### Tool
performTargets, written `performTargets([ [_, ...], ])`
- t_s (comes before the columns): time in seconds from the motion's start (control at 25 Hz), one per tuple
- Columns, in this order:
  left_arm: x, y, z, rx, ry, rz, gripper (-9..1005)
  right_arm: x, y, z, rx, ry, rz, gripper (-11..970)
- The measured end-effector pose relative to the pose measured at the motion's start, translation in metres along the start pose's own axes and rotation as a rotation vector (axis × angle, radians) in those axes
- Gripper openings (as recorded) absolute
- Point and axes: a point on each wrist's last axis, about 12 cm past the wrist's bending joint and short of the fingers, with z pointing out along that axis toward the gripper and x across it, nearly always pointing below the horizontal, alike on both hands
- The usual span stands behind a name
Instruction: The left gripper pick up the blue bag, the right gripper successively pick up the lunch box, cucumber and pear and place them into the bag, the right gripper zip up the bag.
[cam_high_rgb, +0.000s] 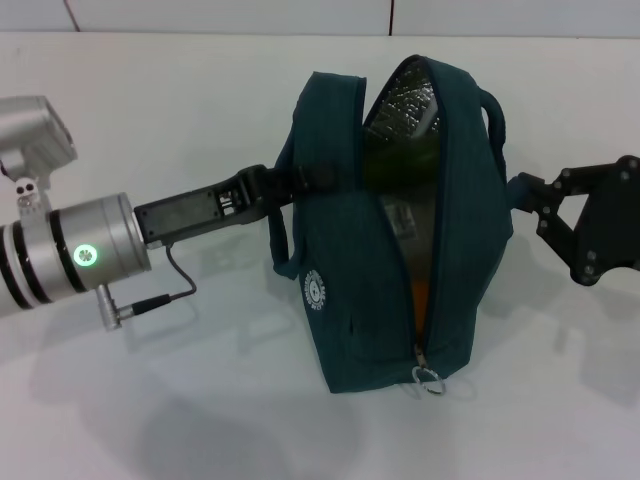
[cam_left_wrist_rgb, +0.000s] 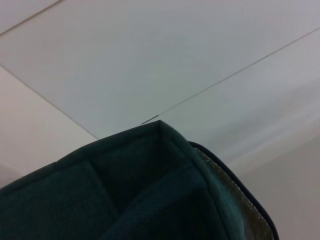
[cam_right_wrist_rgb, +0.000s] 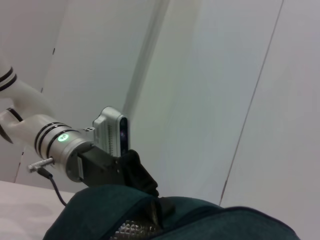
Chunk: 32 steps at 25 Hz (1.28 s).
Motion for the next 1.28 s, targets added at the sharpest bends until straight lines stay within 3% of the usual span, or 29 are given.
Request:
performTargets([
  [0.32,0.007,0.004,-0.005,-0.017,-0.009,-0.020,68,0.004,0.006,-0.004,-0.004,-0.008,0.025,161],
  [0.64,0.008,0.004,-0.004,-0.020,0.000,-0.027,67,0.000,0.011,-0.028,0.023,-0.102,0.036,217],
  [0.88,0.010,0.005,-0.006,-0.023,-0.003,-0.032,67,-0.004,0.024,-0.035,-0.038,-0.165,0.044,444],
  [0.96,0.011,0.005,-0.007,-0.024,-0.006,-0.034,67,-0.003,0.029,-0.034,-0.086,-0.162,0.045,678],
  [1.28,0.012,0.005,-0.008,-0.024,-0.009,-0.037,68,0.006,0.054,-0.023,-0.245,-0.135,0.126,726],
])
